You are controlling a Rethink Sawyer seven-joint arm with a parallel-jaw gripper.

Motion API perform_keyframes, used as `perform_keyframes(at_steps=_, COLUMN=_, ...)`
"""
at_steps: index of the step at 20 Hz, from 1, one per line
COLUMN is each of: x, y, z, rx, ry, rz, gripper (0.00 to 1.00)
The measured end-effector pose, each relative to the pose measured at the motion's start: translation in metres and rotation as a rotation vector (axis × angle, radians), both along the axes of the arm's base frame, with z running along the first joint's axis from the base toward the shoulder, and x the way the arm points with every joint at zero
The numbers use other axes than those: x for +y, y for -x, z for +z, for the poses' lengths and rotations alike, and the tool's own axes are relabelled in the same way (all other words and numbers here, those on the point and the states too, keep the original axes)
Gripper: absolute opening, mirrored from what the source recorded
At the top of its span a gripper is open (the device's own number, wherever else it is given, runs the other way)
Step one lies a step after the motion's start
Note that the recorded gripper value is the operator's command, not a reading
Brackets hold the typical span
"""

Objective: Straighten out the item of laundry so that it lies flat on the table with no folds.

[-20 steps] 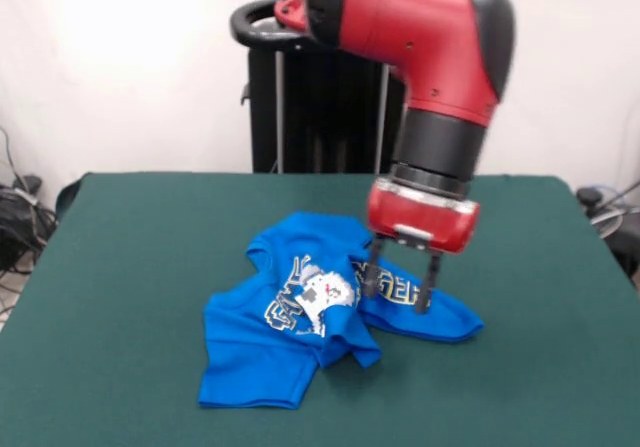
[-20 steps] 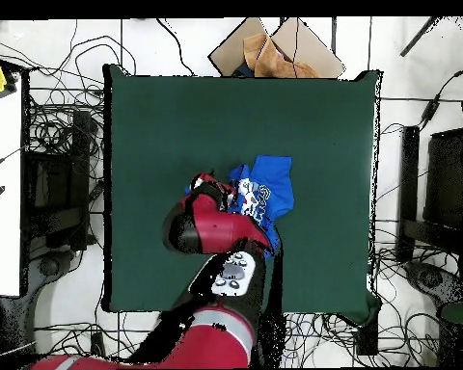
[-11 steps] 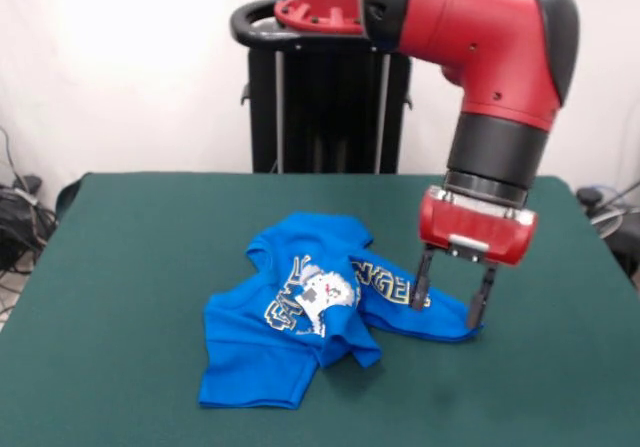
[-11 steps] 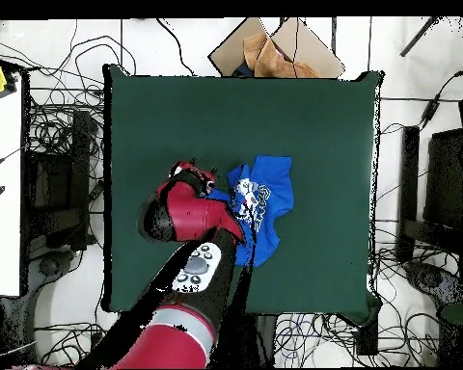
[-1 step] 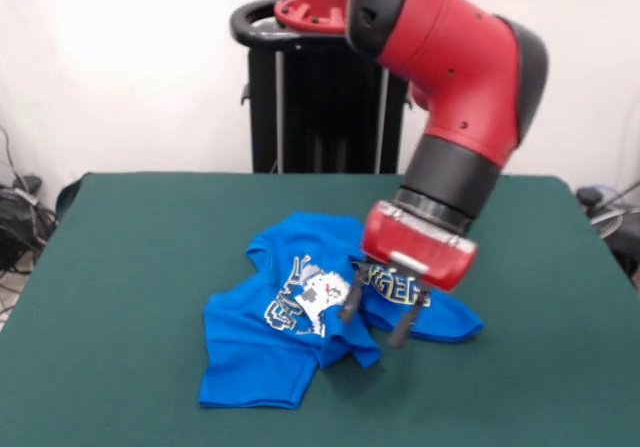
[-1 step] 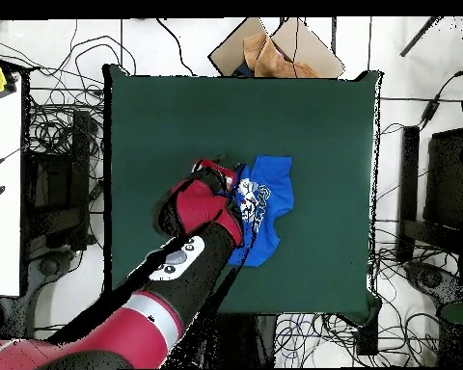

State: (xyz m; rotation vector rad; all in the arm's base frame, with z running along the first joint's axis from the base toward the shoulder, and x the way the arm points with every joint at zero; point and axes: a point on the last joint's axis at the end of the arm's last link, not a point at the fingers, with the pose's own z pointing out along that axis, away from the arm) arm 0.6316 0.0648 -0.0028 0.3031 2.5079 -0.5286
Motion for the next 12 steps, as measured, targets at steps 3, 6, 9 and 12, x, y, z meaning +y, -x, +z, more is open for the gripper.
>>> perform_keyframes(at_steps=3, x=-0.018, y=0.005, z=-0.005, rx=0.017, ry=0.027, rz=-0.008, gripper=1.00)
perform_keyframes(at_steps=6, x=-0.040, y=0.005, z=-0.008, rx=0.033, ry=0.005, rz=-0.014, gripper=1.00)
perform_keyframes(at_steps=9, x=-0.071, y=0.000, z=-0.010, rx=0.041, ry=-0.058, rz=-0.037, gripper=1.00)
perform_keyframes(at_steps=12, x=-0.098, y=-0.004, z=-0.010, rx=0.042, ry=-0.112, rz=-0.063, gripper=1.00)
